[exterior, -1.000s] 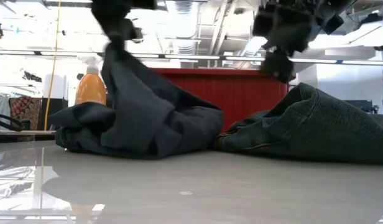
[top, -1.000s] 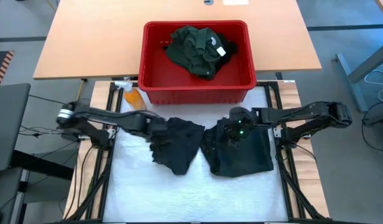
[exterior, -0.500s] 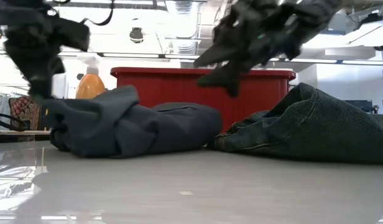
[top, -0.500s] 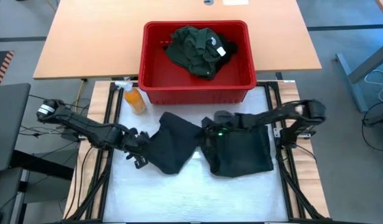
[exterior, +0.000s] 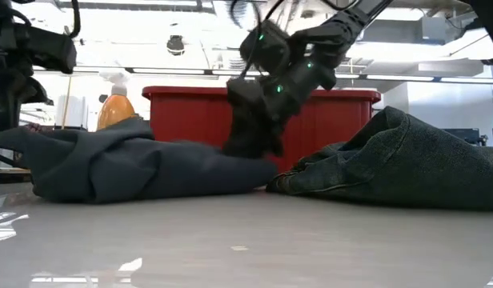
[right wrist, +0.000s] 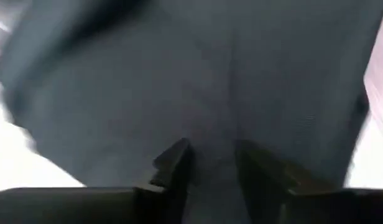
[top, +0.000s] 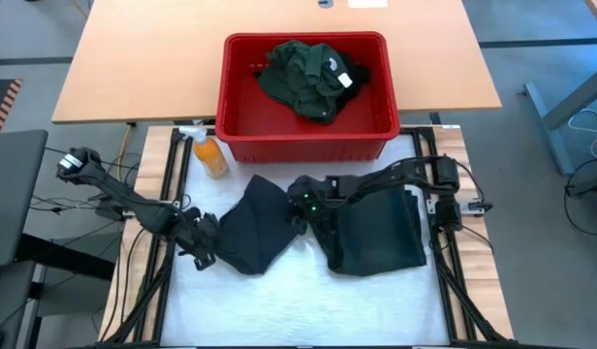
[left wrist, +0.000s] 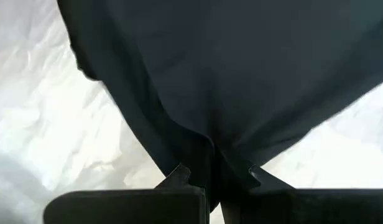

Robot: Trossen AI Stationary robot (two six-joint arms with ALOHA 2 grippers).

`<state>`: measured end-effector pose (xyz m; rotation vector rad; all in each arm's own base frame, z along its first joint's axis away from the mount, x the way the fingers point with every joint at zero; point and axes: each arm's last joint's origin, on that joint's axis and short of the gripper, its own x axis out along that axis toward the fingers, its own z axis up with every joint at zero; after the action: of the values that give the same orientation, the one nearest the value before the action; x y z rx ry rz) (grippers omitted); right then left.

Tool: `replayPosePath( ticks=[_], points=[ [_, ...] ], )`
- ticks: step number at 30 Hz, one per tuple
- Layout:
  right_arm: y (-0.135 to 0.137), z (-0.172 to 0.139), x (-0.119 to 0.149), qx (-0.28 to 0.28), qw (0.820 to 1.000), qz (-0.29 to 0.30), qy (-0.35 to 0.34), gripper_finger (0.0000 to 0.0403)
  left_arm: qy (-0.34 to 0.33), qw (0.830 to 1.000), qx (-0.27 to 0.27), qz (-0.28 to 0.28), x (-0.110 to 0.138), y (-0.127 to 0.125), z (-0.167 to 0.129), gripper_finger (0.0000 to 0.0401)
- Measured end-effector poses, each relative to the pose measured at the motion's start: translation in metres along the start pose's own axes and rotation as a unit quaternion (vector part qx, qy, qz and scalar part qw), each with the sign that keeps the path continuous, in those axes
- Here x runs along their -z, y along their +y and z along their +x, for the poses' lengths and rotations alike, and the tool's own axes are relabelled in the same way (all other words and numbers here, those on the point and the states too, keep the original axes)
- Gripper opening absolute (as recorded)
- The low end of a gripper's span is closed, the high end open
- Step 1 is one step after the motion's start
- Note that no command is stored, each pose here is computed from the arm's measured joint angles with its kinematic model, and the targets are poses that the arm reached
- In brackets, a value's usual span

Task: Fold laundry
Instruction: Fold the black shorts

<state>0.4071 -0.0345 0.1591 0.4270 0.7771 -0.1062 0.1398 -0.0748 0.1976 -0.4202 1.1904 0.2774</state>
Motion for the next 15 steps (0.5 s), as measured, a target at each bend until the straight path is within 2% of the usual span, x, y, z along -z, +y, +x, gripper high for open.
replayPosePath(
  ticks=[3,6,8,11,15],
  points=[
    [-0.004,0.008,0.004,0.034,0.999,-0.005,0.027,0.0099,0.017,0.999,-0.031,-0.013,0.007,0.008,-0.004,0.0],
    [-0.007,0.014,0.009,0.039,0.998,-0.004,0.04,0.0051,0.011,0.997,-0.066,-0.029,0.013,0.016,-0.01,0.0003],
    [-0.007,0.016,0.009,0.035,0.999,-0.005,0.04,0.0023,-0.001,0.998,-0.064,-0.026,0.016,0.02,-0.016,0.0014],
    [-0.004,0.016,0.01,0.03,0.999,-0.01,0.039,0.0013,-0.02,0.998,-0.059,-0.026,0.017,0.025,-0.023,0.0039],
    [-0.002,0.015,0.009,0.025,0.999,-0.013,0.034,0.0033,-0.035,0.997,-0.064,-0.025,0.02,0.036,-0.031,0.0077]
  ],
)
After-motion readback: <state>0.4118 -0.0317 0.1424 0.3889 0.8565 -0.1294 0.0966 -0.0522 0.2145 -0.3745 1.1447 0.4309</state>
